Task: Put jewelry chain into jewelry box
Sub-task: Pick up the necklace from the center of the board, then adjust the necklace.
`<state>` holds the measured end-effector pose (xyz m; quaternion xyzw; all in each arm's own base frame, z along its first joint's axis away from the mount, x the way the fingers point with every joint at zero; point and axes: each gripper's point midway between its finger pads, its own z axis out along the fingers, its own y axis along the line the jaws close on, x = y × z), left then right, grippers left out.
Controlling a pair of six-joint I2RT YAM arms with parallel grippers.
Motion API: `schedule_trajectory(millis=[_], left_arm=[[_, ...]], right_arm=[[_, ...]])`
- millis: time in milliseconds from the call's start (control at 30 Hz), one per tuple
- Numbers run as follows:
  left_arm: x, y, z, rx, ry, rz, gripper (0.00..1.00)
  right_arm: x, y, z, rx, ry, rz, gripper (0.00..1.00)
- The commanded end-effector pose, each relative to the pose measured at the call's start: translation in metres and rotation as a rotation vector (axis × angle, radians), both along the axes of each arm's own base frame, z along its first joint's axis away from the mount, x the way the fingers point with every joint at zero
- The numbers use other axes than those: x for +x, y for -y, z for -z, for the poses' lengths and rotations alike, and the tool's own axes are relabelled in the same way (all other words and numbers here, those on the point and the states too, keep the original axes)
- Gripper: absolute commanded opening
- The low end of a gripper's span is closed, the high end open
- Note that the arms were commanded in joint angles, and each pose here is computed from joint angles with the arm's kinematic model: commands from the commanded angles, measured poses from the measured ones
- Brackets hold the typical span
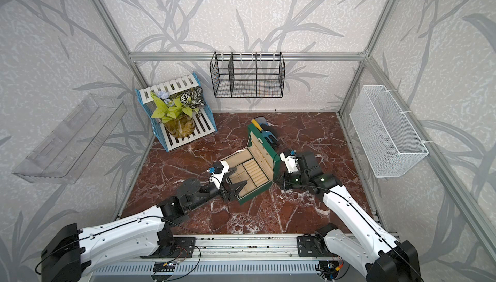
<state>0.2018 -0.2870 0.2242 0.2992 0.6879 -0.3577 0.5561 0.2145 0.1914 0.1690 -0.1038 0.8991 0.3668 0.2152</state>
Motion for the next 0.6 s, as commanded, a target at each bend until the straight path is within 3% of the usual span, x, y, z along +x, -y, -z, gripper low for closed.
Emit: schedule_trajectory(millis=[0,233,567], left_arm=[[-0.003,0.011,-0.012,0.024,0.069,0.066,0.69],[-0.001,0.029,-0.006,0.107,0.138,0.135,0.54],[0.007,0.053,-0.009,0.097,0.187,0.171,0.41]], right_arm=[[-0.008,-0.02,-0.04,0.118,0.075,-0.138,0.0],[-0.013,-0.035,-0.073,0.222,0.098,-0.226,0.0],[-0.015,-0.044,-0.099,0.305,0.12,-0.271,0.0]])
